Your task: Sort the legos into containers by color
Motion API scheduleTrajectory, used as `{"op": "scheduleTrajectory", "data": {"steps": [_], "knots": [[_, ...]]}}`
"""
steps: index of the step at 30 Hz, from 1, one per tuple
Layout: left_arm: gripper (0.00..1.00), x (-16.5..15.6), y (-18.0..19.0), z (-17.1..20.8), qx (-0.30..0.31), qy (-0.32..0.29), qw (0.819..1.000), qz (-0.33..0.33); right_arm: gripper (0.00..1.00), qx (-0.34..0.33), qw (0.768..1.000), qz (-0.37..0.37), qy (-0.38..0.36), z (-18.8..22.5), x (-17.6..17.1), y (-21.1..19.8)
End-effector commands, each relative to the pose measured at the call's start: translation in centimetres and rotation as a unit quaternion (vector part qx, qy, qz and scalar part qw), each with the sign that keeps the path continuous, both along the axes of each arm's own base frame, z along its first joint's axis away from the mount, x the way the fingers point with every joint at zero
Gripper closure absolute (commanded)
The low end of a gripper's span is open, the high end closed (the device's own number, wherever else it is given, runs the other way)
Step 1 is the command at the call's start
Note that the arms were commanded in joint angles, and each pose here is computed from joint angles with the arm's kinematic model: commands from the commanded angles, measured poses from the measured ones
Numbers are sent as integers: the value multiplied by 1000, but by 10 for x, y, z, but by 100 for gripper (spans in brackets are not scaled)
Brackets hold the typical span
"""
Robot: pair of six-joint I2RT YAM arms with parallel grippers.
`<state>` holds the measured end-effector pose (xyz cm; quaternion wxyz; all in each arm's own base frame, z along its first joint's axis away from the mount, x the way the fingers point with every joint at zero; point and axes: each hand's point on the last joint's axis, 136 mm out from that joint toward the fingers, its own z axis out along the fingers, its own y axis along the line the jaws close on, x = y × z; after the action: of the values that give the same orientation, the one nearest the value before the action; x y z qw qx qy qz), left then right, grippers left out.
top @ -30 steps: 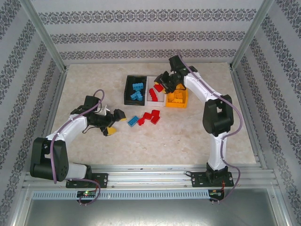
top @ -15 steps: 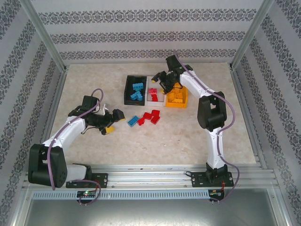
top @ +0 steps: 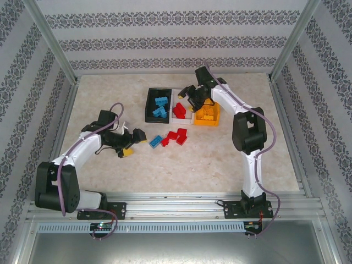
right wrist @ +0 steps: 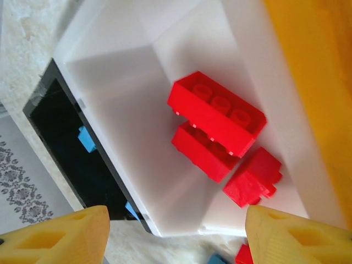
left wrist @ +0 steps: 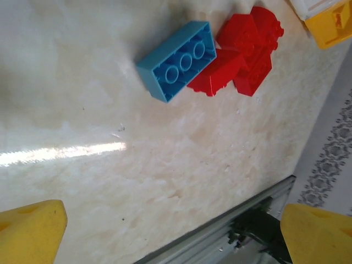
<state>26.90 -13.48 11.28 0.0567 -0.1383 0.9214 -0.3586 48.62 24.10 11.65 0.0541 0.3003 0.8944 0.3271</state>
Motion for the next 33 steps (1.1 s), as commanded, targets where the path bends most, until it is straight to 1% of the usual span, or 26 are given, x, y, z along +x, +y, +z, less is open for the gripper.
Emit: {"op": "scheduleTrajectory", "data": {"steps": [1, 3, 6, 8, 13, 18, 23, 33], "knots": [[0, -3, 4, 8, 119, -47, 985, -117, 33, 1, 1000, 15, -22, 24, -21, 0], [0, -2, -2, 5, 187, -65, 961, -194, 33, -4, 999, 22, -32, 29, -36, -1], [1, 4, -6, -7, 265, -81, 922, -270, 33, -25, 998, 21, -53, 35, -60, -13], [3, 8, -9, -15, 280, -82, 911, -291, 33, -39, 997, 17, -63, 35, -78, -25], [8, 22, -19, -31, 296, -96, 898, -311, 33, -64, 996, 20, -65, 29, -122, -52], [12, 31, -34, -45, 294, -93, 893, -328, 33, -82, 995, 13, -56, 18, -153, -70], [17, 36, -41, -61, 290, -74, 893, -335, 33, -74, 996, -2, -51, 13, -162, -77], [24, 56, -52, -80, 287, -65, 893, -339, 33, -74, 996, 7, -50, 19, -153, -74]]}}
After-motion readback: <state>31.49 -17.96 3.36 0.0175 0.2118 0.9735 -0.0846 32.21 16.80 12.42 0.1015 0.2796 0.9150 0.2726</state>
